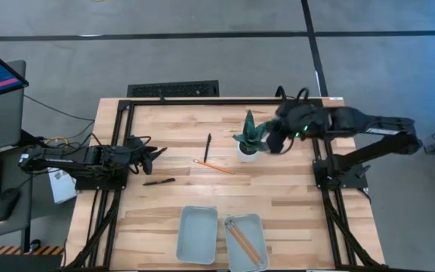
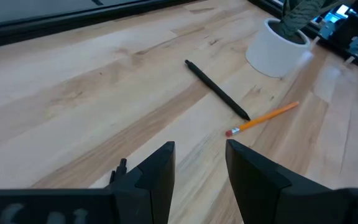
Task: Sort pens & pencils
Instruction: Put the top left pen into the left gray bin
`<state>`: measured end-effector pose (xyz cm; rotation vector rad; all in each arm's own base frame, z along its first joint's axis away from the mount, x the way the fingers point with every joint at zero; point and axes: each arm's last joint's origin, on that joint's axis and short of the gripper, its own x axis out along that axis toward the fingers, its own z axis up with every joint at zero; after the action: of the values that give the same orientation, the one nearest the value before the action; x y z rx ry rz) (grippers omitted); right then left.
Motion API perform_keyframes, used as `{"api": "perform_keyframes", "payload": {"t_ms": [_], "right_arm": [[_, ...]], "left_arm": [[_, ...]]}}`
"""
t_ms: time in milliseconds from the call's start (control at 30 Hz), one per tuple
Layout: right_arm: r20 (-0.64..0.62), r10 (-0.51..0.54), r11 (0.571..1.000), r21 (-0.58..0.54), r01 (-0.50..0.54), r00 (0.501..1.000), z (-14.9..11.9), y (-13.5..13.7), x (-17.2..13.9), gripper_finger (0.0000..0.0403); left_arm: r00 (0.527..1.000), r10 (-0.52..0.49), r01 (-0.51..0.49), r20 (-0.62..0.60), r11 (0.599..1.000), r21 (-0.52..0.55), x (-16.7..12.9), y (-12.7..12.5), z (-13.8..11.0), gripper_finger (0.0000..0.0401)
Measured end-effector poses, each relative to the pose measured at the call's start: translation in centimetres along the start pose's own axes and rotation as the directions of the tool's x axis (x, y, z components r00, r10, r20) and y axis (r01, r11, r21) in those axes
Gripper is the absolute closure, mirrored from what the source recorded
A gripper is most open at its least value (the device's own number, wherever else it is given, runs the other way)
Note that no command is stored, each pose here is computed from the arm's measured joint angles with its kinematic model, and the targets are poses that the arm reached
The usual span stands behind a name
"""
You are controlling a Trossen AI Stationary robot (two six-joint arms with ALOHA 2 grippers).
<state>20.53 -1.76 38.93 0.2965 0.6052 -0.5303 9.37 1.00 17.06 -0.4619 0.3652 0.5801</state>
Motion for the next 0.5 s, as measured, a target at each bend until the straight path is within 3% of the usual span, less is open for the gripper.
{"api": "perform_keyframes", "payload": {"t_ms": [167,367,500], "right_arm": [[0.013,-0.034,0.998,-0.048,0.034,0.999,0.9,-2.9,-0.2,0.0305],[-0.059,-0.068,0.997,-0.044,0.066,0.996,0.6,-6.6,2.0,0.0305],[-0.079,-0.019,1.0,-0.013,0.018,0.997,-0.2,-9.1,3.9,0.0305]], "left_arm": [[1.0,0.0,0.0,0.001,1.0,-0.022,0.0,0.0,0.0,0.0268],[1.0,0.016,-0.015,0.012,0.996,-0.086,0.0,0.0,0.0,0.0268],[0.999,0.04,-0.037,0.029,0.994,-0.105,0.0,0.1,0.1,0.0268]]}}
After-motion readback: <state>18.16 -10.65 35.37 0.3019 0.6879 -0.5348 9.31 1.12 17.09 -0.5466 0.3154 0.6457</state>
